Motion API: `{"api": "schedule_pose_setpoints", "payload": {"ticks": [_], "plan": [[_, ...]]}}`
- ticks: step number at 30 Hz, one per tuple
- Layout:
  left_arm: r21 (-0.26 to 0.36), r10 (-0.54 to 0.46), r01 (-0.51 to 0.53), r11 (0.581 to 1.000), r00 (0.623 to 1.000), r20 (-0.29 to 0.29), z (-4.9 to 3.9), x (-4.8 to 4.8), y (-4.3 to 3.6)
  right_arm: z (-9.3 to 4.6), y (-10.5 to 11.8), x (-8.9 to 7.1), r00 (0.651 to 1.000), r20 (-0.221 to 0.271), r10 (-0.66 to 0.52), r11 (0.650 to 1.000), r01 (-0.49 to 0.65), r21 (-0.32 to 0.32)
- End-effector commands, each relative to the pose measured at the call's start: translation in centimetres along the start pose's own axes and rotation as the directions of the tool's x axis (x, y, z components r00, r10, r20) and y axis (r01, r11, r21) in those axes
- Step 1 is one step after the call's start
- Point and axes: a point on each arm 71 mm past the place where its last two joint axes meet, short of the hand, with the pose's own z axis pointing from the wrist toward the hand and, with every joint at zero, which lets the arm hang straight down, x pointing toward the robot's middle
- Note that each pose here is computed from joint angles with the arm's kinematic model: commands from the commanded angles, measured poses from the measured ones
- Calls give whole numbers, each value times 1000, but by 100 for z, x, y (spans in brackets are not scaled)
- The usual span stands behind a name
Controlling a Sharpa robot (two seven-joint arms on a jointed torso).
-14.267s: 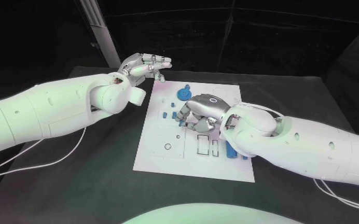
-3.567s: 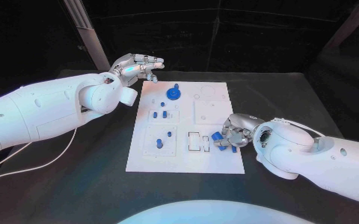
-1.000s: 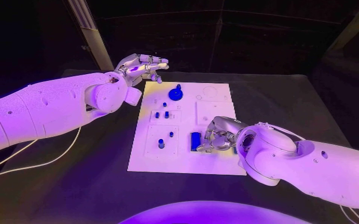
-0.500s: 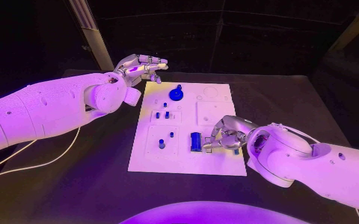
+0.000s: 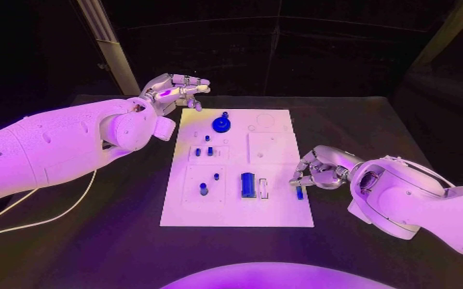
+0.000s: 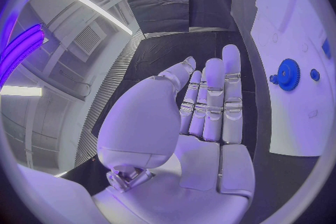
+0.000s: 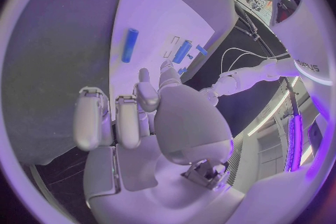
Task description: Assemble the parts on the task board
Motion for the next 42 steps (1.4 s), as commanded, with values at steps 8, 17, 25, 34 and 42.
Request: {"api": "schedule_pose_setpoints", "payload": {"ticks": [8, 17, 25, 34, 42], "plan": [[7, -6, 6, 1000, 1000, -9, -3, 18, -15, 71, -85, -2, 963, -17, -268, 959, 268, 93], [6, -6, 6, 1000, 1000, -8, -12, 7, -15, 140, -46, 61, 953, -53, -298, 948, 302, 104], [6, -6, 6, 1000, 1000, -8, -14, 0, -14, 159, -26, 115, 942, -106, -317, 938, 328, 110], [4, -6, 6, 1000, 1000, -7, -17, -7, -12, 171, -1, 155, 935, -131, -328, 933, 343, 108], [2, -6, 6, 1000, 1000, -8, -19, -10, -10, 189, 35, 190, 931, -138, -337, 931, 351, 97]]}}
